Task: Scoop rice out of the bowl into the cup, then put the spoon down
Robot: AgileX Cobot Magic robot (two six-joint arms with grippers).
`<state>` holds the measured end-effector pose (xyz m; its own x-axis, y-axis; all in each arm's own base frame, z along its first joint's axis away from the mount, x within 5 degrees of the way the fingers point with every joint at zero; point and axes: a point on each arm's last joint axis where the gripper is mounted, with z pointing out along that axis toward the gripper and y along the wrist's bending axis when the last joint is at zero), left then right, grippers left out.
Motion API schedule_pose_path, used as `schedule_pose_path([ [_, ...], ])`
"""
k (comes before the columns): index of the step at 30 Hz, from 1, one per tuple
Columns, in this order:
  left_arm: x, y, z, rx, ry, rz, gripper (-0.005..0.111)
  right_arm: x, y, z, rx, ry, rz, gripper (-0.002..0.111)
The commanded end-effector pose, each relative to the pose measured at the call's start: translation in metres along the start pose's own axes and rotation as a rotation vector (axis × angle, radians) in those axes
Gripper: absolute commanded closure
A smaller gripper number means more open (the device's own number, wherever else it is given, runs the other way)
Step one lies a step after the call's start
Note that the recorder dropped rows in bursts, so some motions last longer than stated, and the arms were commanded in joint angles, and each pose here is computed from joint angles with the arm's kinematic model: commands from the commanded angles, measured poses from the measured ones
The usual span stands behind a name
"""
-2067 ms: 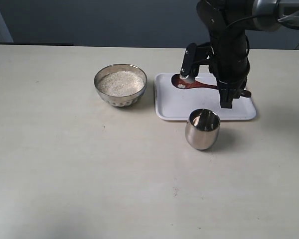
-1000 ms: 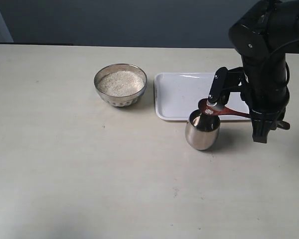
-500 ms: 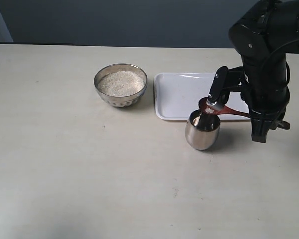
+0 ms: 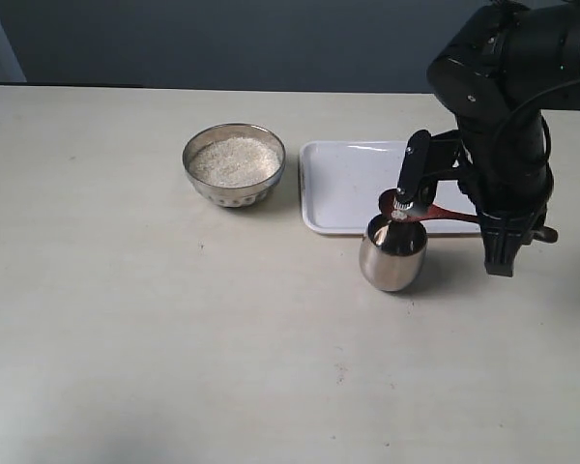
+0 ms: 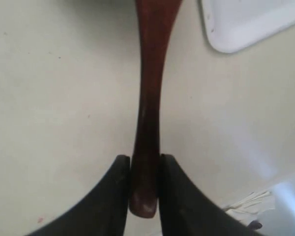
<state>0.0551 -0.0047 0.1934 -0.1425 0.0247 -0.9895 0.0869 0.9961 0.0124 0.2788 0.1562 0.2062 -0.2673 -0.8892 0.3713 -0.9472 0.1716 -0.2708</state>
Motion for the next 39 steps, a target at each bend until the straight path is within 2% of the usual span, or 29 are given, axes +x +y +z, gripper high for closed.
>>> schedule_pose_path([
  [1, 0.0012, -0.0005, 0.0004, 0.008, 0.001, -0.002, 0.106, 0.0023, -0.0007, -0.0023, 0.020, -0.001, 0.012, 0.108],
  [12, 0.0012, -0.0005, 0.0004, 0.008, 0.001, -0.002, 0.106, 0.0022, -0.0006, -0.0023, 0.021, -0.001, 0.059, 0.108],
  [39, 0.0012, -0.0005, 0.0004, 0.008, 0.001, -0.002, 0.106, 0.0065, -0.0018, -0.0081, 0.047, -0.008, 0.052, 0.108],
])
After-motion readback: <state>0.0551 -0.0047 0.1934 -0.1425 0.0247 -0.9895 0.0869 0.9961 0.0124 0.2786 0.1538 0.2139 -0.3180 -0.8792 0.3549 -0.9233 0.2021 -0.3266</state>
